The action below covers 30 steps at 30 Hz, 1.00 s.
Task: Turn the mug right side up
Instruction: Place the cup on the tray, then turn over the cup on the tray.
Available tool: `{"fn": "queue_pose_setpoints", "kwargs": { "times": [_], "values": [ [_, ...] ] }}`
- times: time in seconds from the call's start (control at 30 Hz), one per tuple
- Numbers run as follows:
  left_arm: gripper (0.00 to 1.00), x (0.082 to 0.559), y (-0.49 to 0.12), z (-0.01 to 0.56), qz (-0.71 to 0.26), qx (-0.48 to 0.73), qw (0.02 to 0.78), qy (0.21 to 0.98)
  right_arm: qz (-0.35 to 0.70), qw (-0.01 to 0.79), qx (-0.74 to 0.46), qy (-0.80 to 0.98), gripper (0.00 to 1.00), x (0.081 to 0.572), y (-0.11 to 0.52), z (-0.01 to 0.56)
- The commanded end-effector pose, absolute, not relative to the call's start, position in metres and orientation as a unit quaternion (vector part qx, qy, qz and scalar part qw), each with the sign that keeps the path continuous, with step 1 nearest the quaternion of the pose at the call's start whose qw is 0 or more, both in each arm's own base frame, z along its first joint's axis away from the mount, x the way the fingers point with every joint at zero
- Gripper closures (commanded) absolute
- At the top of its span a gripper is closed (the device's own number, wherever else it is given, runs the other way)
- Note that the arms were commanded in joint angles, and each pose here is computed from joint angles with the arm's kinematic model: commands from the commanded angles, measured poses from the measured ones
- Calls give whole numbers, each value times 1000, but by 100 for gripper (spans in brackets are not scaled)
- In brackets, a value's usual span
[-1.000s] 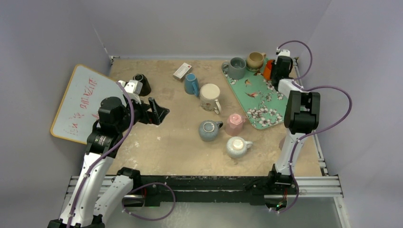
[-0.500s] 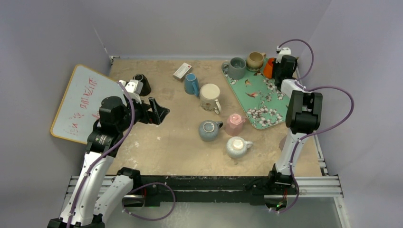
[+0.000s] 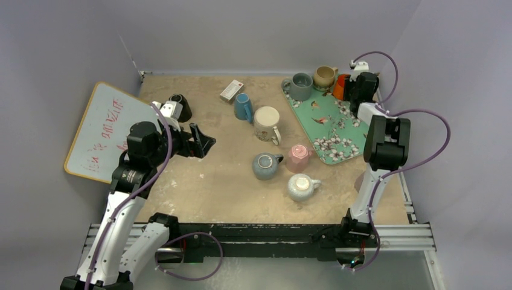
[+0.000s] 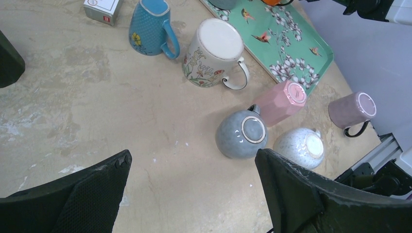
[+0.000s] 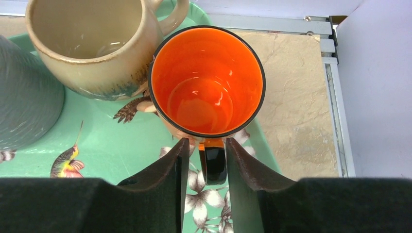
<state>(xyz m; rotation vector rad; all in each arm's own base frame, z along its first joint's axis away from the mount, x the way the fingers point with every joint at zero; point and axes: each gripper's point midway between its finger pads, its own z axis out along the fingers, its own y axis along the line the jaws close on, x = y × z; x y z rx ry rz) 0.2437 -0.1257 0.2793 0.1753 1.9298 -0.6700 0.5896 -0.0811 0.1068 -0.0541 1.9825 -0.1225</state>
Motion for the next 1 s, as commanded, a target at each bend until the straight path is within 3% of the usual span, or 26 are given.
{"fn": "queue_pose_setpoints", "kwargs": {
  "times": [0.0, 0.23, 0.37, 0.5, 0.6, 0.83, 0.97],
  "values": [
    [0, 246, -125, 277, -274, 77, 521, 805, -54, 581, 2, 812, 62, 582, -82, 155],
    [0, 250, -115, 269, -248, 57, 518, 817, 21, 587, 72, 806, 52, 552, -61, 190],
    [1, 256, -110, 264, -232, 44, 512, 826, 75, 574, 105, 808, 40, 526, -37, 205],
    [2, 269, -107, 259, -222, 19, 502, 835, 125, 570, 100, 806, 34, 494, 9, 219],
    [3, 284, -105, 256, -206, 7, 488, 848, 150, 578, 80, 798, 29, 469, 47, 237],
    [7, 328, -121, 279, -226, 8, 485, 845, 216, 597, 73, 769, 3, 408, 107, 272],
    [9, 362, -102, 277, -157, -17, 486, 860, 256, 577, 56, 773, 1, 382, 133, 269]
  ]
}}
